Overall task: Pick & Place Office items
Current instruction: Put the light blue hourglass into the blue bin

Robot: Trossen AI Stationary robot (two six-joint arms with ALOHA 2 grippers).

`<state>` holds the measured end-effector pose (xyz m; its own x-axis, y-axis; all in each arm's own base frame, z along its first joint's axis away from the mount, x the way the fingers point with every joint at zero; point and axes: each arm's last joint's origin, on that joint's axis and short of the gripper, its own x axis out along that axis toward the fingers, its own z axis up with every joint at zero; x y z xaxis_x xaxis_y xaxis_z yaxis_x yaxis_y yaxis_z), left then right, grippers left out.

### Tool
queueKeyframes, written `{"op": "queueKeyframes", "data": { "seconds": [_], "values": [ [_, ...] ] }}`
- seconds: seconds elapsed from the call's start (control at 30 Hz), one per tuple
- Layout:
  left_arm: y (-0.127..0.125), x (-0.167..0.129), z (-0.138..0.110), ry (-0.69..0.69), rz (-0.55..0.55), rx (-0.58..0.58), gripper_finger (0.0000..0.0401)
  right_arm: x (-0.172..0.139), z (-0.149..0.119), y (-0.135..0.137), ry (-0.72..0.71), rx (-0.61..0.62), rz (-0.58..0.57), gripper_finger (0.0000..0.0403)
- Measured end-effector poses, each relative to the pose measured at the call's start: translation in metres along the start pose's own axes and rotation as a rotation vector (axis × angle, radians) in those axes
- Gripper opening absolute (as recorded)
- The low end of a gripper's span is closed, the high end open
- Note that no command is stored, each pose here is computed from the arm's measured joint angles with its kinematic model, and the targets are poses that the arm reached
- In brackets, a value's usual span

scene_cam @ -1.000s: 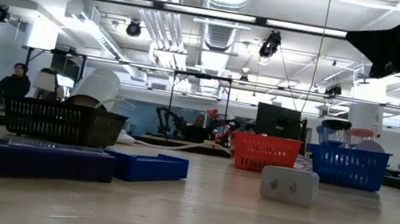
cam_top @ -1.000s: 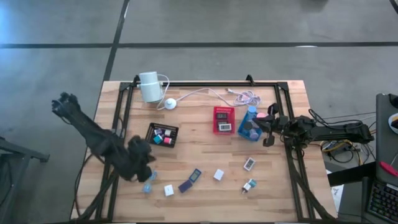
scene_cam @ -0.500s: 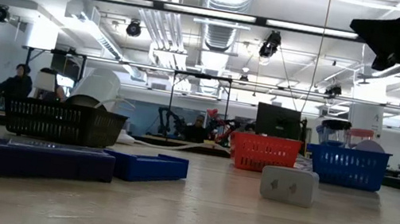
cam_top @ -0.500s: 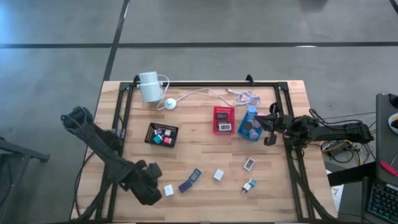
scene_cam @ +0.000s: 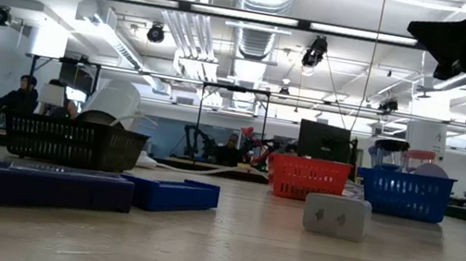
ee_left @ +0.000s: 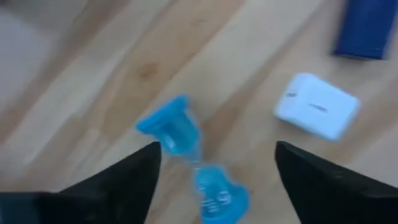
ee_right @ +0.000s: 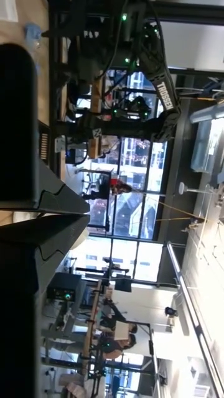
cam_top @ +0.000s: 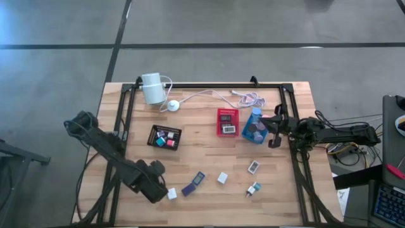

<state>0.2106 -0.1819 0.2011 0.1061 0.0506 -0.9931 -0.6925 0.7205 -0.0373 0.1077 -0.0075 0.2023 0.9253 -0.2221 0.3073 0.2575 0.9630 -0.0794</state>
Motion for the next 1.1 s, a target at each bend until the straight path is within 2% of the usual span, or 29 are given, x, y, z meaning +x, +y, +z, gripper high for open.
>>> {"op": "queueKeyframes", "data": {
  "seconds": [0.1, 0.2, 0.57, 0.93, 1.03, 1.1],
  "values": [
    [0.003, 0.004, 0.002, 0.024, 0.052, -0.013, 0.0351, 0.0, -0.002, 0.0, 0.016, -0.001, 0.002, 0.0008],
    [0.003, 0.008, 0.004, 0.029, 0.076, -0.013, 0.0359, 0.0, -0.002, 0.0, 0.021, 0.014, 0.003, 0.0008],
    [0.016, 0.034, 0.002, 0.062, 0.11, -0.012, 0.0356, 0.0, -0.003, 0.001, 0.028, 0.082, 0.014, 0.0008],
    [0.032, 0.063, 0.004, 0.076, 0.108, -0.016, 0.0355, 0.0, -0.006, 0.001, 0.055, 0.082, 0.016, 0.0008],
    [0.034, 0.065, 0.004, 0.079, 0.097, -0.018, 0.0344, 0.0, -0.006, 0.001, 0.055, 0.082, 0.016, 0.0008],
    [0.033, 0.065, 0.004, 0.078, 0.088, -0.018, 0.0322, 0.0, -0.006, 0.001, 0.055, 0.082, 0.016, 0.0008]
  ]
}}
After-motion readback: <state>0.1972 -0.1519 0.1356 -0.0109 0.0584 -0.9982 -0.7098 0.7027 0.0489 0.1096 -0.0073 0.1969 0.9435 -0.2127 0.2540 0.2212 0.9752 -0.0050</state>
